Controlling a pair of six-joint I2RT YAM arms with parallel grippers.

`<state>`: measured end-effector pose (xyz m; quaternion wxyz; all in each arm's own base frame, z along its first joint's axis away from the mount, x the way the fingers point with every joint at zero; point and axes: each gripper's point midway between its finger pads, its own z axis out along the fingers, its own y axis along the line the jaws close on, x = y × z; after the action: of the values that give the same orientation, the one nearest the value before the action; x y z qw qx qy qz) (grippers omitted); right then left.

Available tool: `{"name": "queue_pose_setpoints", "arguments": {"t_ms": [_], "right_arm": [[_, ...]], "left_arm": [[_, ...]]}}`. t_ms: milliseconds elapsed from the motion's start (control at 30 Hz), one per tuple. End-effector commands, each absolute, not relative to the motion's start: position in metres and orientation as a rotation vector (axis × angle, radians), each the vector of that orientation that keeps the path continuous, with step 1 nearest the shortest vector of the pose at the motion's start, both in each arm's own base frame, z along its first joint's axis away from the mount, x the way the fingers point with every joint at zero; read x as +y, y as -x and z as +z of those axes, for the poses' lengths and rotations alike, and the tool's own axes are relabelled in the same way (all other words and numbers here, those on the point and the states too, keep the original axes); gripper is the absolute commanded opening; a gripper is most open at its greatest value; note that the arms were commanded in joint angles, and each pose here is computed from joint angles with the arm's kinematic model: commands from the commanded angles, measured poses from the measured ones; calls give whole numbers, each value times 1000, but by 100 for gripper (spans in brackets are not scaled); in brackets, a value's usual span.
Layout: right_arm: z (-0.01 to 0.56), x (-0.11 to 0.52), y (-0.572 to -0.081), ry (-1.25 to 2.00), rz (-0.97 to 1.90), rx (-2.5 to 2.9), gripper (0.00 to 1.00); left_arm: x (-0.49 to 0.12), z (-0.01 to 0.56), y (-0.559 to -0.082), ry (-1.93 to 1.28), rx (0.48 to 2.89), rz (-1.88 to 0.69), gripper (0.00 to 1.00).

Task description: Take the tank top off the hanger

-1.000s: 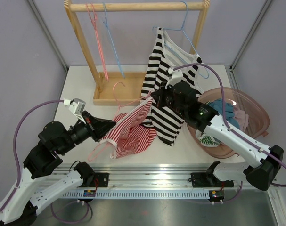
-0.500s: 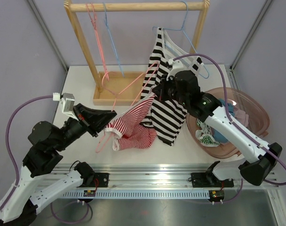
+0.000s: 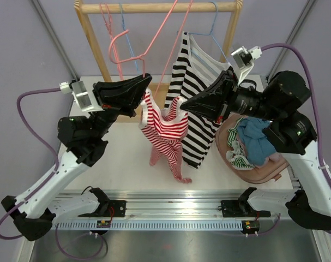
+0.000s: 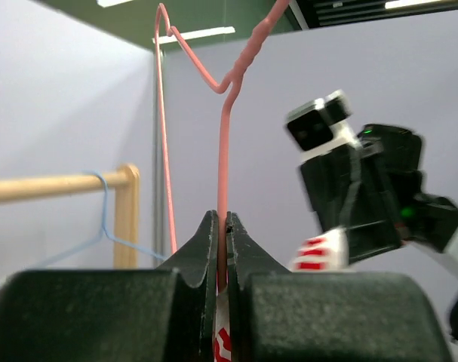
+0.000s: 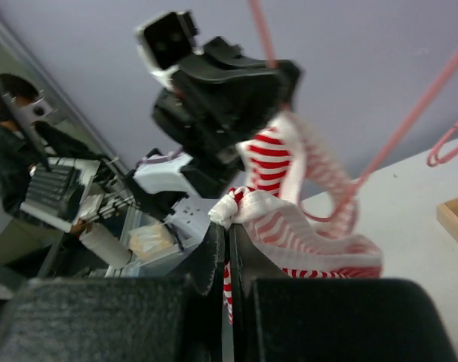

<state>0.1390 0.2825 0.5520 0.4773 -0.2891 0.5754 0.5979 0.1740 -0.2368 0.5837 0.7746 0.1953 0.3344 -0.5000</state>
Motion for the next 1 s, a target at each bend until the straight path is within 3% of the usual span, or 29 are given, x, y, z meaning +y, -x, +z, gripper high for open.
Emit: {"name": "queue_pose_setpoints", "arguments": {"t_ms": [0,133,433,700,833,967], "right_arm": [[565,282,-110,836,1572,1386,0],[536,277,-134,749,1412,1490,0],[409,256,-218,507,912,1884,0],[249,239,-224,408,723,2225,0],[254,236,-214,383,778,2195,0],[312,237,-201,410,887,2067,0]], "left_arm": [[-212,636,-168,-343,428,-923,0],[-205,631,-189,-256,458,-858,0],[-205,609,-194,-219,460,-883,0],[-164,616,-197,-30,457,-834,0],[-171,617,-202,-60,561,-840,0],[-177,607,-198,-111,701,-890,0]]}}
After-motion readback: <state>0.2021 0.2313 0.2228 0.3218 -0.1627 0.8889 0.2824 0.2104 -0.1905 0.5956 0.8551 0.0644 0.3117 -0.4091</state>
